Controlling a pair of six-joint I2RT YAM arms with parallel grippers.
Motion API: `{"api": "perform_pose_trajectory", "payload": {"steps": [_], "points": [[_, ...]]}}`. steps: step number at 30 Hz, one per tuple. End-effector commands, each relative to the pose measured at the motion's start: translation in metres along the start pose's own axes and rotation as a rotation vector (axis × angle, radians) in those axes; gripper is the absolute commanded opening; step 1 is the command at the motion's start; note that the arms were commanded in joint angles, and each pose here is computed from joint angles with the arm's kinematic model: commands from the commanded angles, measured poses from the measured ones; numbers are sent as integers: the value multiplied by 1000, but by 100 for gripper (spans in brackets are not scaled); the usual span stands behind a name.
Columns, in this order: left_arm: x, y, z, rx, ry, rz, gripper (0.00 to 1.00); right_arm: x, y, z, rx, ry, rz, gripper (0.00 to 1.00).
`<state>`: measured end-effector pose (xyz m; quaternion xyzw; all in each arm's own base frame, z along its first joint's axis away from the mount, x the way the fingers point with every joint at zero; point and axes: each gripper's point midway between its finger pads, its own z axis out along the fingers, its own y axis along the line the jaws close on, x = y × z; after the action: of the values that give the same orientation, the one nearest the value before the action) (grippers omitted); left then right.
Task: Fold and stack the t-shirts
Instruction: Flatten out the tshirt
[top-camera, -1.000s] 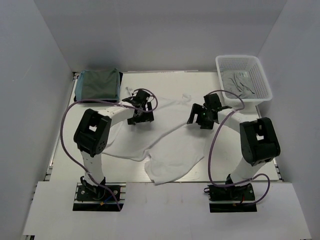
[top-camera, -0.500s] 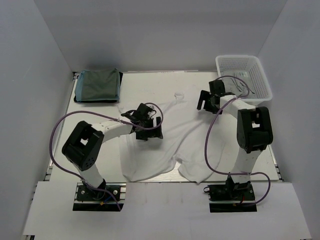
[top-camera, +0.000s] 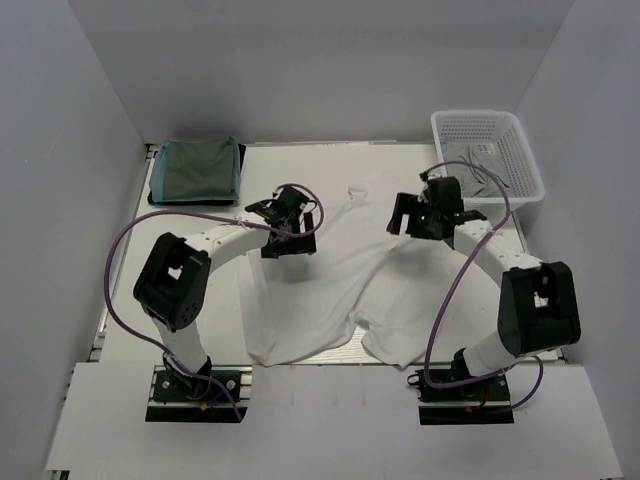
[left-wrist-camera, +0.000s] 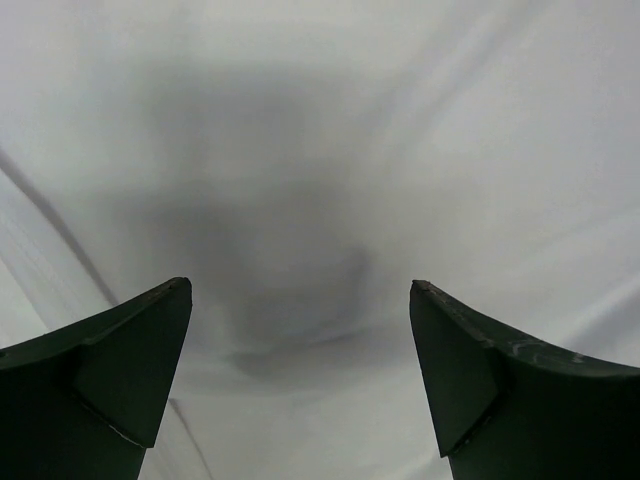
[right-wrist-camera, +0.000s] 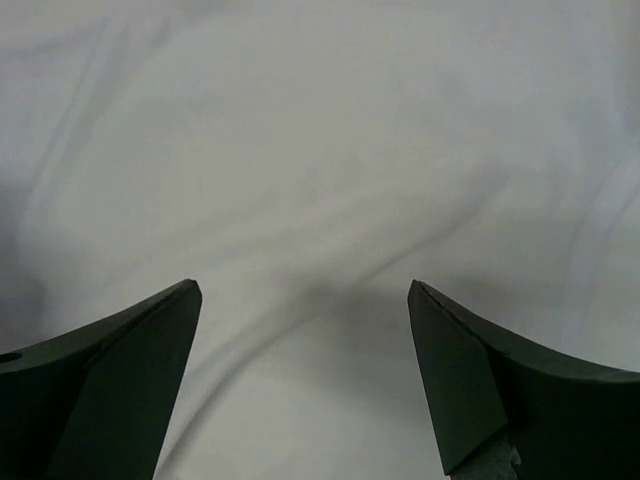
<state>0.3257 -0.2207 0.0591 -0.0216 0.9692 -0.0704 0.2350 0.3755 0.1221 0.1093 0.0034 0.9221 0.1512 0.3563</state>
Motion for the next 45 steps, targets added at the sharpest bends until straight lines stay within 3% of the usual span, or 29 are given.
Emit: {"api": "perform_pose_trajectory", "payload": {"steps": [1,9,17,21,31,39,42,43,45], "points": [[8,9,5,-43,54,-18,100,35,18,5,-112,79,61,90],[55,53,8,-120,130,-73,100,77,-3,24,-38,196,111,90],[58,140,-26,-489,69,-205,100,90,-24,30,49,222,181,90],[57,150,-38,-488,27,-270,100,87,-40,30,116,212,235,90],[63,170,-37,-572,55,-318,100,60,-75,30,215,158,359,90],[54,174,-63,-656,72,-345,100,35,-57,24,104,103,306,90],[26,142,-79,-502,15,-373,100,26,-42,15,28,48,279,90],[17,131,-85,-406,0,-317,100,26,-40,11,23,40,276,90],[29,88,-80,-152,74,-274,100,29,-41,7,23,38,276,90]]}}
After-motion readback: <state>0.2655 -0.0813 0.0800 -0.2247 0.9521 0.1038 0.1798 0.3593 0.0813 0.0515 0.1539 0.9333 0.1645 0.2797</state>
